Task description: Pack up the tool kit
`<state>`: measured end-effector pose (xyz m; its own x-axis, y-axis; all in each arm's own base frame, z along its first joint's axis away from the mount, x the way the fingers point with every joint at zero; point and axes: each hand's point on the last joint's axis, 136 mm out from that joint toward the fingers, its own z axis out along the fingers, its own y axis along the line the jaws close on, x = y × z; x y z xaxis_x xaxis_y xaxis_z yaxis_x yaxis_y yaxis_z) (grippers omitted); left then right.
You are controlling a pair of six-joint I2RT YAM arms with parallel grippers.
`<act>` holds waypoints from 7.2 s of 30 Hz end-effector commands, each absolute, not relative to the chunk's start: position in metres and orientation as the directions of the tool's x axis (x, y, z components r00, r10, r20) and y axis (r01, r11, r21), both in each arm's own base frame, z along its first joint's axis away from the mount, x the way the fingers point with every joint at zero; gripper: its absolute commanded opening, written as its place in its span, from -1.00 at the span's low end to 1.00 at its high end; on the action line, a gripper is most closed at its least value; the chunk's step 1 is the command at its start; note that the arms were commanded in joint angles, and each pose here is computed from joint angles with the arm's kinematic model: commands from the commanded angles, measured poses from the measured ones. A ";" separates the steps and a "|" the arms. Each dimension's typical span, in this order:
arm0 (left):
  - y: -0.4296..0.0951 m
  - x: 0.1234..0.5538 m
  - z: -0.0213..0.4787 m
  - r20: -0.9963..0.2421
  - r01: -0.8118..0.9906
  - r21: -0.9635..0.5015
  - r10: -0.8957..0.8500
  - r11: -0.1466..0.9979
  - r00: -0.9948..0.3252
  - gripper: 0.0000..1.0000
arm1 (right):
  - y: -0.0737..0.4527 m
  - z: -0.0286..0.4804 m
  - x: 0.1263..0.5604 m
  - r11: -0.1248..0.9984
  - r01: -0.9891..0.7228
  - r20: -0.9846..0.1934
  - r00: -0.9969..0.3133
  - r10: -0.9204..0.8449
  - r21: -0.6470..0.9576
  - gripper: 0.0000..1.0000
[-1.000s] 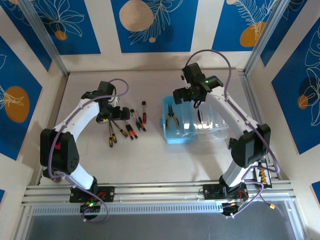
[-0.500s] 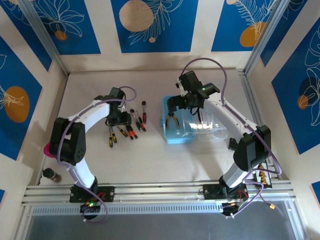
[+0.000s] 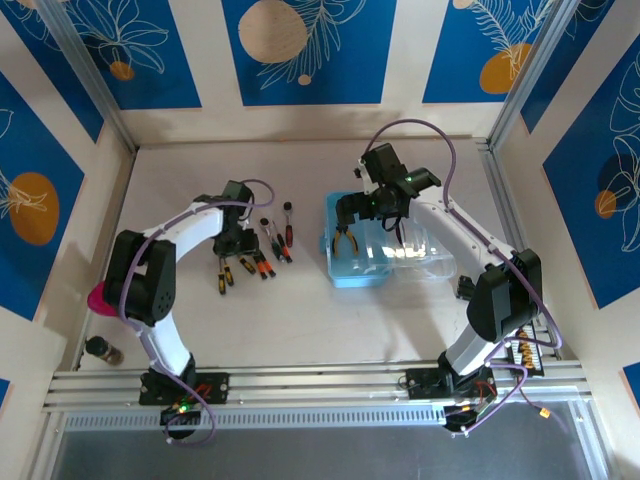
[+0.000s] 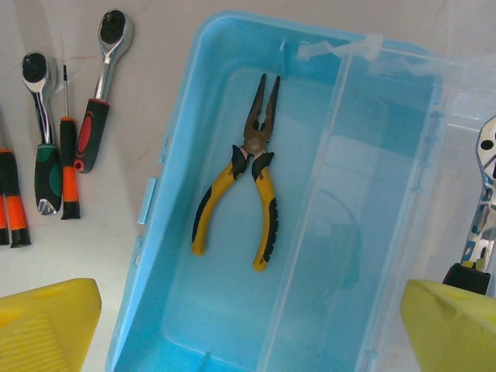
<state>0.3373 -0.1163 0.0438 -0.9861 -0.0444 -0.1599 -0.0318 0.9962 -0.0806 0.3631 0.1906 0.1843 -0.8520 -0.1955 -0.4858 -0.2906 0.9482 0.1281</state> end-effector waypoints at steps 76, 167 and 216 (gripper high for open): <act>-0.329 0.349 0.278 -0.490 0.432 -0.741 0.027 0.514 -0.871 -1.00 | 0.291 0.237 0.322 0.687 -0.427 -0.522 -0.849 -0.080 0.589 -0.28; -0.075 0.327 0.065 -0.116 -0.051 -0.062 -0.058 0.997 -0.992 0.69 | 0.131 0.203 0.319 0.965 -0.236 -0.365 -0.913 -0.181 0.112 0.98; -0.125 0.339 0.053 -0.066 0.069 -0.085 0.064 0.994 -0.996 -1.00 | 0.132 0.215 0.312 0.951 -0.259 -0.395 -0.902 -0.176 0.167 0.99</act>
<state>0.3353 -0.1193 0.0229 -0.9986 0.0473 -0.0227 0.0481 0.9981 -0.0376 0.3176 0.1283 0.1991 -0.9162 -0.1829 -0.3565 -0.2397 0.9632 0.1219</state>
